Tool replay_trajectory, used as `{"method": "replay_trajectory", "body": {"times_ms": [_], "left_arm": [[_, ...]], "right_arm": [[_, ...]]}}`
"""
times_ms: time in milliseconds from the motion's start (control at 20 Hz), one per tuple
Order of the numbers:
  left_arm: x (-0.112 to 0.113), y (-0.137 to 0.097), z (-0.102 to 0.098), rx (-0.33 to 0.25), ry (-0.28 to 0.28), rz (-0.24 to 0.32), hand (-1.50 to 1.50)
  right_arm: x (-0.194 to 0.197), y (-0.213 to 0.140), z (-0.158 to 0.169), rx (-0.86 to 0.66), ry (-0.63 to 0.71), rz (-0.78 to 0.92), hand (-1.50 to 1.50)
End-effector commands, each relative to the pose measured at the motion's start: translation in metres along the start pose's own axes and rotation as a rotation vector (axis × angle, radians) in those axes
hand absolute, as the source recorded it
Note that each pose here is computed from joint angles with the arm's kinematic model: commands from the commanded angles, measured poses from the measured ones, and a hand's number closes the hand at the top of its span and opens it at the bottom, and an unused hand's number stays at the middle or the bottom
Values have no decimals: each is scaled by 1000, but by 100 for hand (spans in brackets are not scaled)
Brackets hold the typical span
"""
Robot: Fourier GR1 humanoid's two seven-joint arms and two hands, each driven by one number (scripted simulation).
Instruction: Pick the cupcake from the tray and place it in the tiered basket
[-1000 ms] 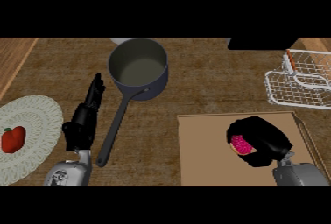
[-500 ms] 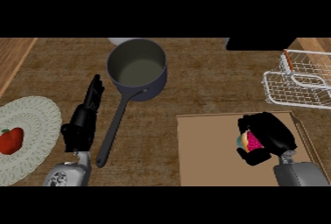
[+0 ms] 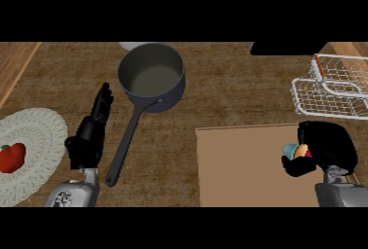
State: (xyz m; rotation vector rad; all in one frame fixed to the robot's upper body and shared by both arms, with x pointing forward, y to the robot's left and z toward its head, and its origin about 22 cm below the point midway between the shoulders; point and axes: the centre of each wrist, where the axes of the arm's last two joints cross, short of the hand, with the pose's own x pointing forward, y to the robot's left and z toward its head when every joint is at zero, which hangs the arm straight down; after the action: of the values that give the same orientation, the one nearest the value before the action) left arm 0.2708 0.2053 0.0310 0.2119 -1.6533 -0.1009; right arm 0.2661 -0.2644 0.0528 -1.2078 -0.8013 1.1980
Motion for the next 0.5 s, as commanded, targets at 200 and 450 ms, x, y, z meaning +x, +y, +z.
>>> {"method": "replay_trajectory", "body": {"times_ms": [200,450], "left_arm": [[1,-2,-4,-8,4,22,0],[-10,-4,9,3,8,12,0]], "right_arm": [[-15,-100,55,-242,143,-69,150],[-33,-154,95,-283,158,-138,150]]}}
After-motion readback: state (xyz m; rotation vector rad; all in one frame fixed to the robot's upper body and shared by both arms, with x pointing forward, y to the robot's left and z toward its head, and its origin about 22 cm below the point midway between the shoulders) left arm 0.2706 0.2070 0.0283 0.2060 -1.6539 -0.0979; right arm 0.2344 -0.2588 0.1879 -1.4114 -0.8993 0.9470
